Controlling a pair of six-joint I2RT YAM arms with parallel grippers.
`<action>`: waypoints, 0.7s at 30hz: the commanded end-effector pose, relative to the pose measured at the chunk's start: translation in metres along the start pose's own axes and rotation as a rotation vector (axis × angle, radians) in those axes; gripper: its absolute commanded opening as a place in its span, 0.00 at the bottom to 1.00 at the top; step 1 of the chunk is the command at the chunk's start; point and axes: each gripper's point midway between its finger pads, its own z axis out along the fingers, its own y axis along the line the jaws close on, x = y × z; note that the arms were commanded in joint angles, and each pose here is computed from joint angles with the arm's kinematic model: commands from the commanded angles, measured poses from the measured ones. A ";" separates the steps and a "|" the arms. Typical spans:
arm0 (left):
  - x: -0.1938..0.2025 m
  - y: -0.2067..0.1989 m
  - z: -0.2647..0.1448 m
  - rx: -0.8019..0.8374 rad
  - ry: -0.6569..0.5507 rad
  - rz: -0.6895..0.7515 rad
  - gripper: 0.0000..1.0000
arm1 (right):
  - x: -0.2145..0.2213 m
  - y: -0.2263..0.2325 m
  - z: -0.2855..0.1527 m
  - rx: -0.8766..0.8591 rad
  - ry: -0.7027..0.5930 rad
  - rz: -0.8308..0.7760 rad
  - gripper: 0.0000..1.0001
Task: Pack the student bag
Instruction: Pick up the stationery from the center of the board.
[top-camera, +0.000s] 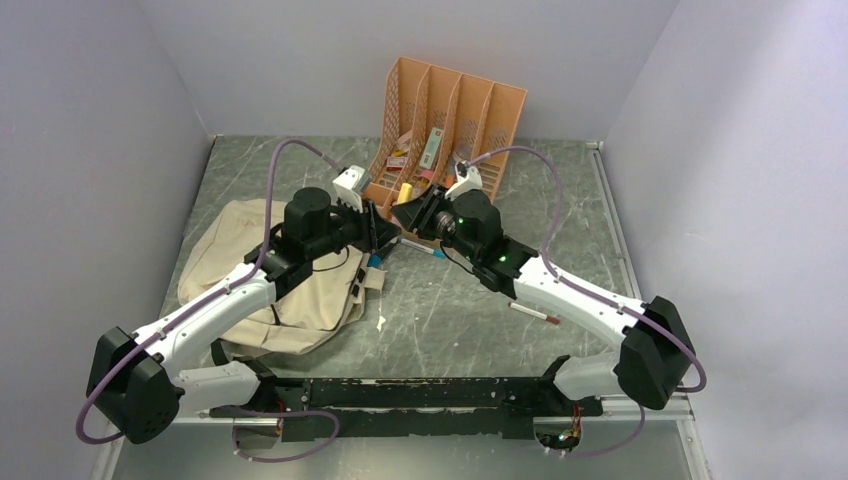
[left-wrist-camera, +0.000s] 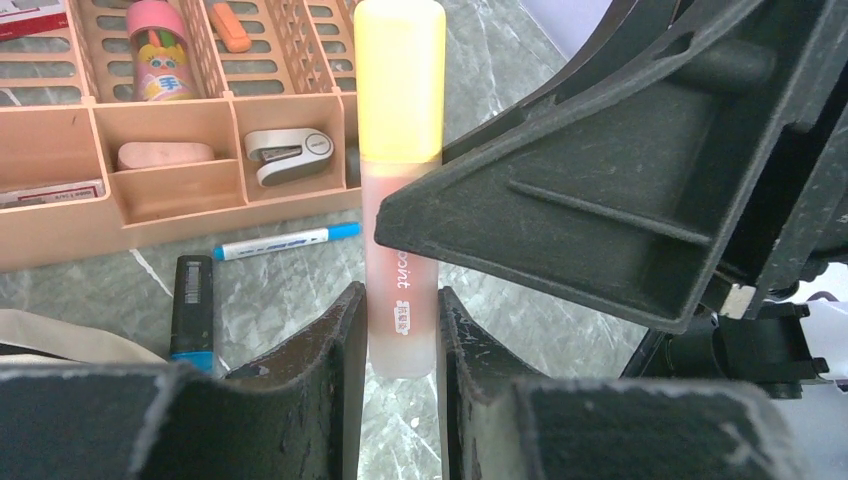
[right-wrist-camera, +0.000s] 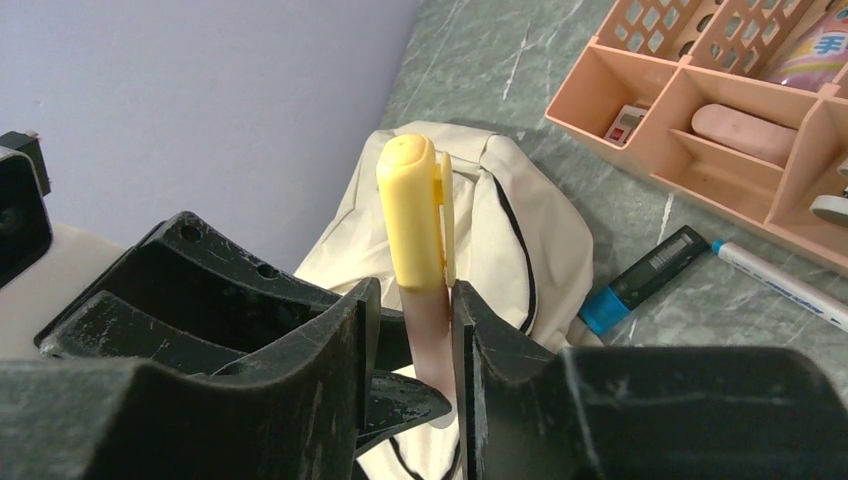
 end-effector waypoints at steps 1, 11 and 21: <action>-0.030 -0.017 -0.002 0.039 -0.084 0.026 0.05 | -0.002 0.006 0.006 -0.032 -0.016 0.016 0.35; -0.030 -0.012 -0.010 -0.001 -0.078 0.054 0.46 | -0.004 -0.009 0.003 0.006 -0.063 0.003 0.00; -0.002 0.121 -0.121 -0.948 -0.027 -0.110 0.73 | -0.019 -0.031 -0.020 0.083 -0.152 -0.072 0.00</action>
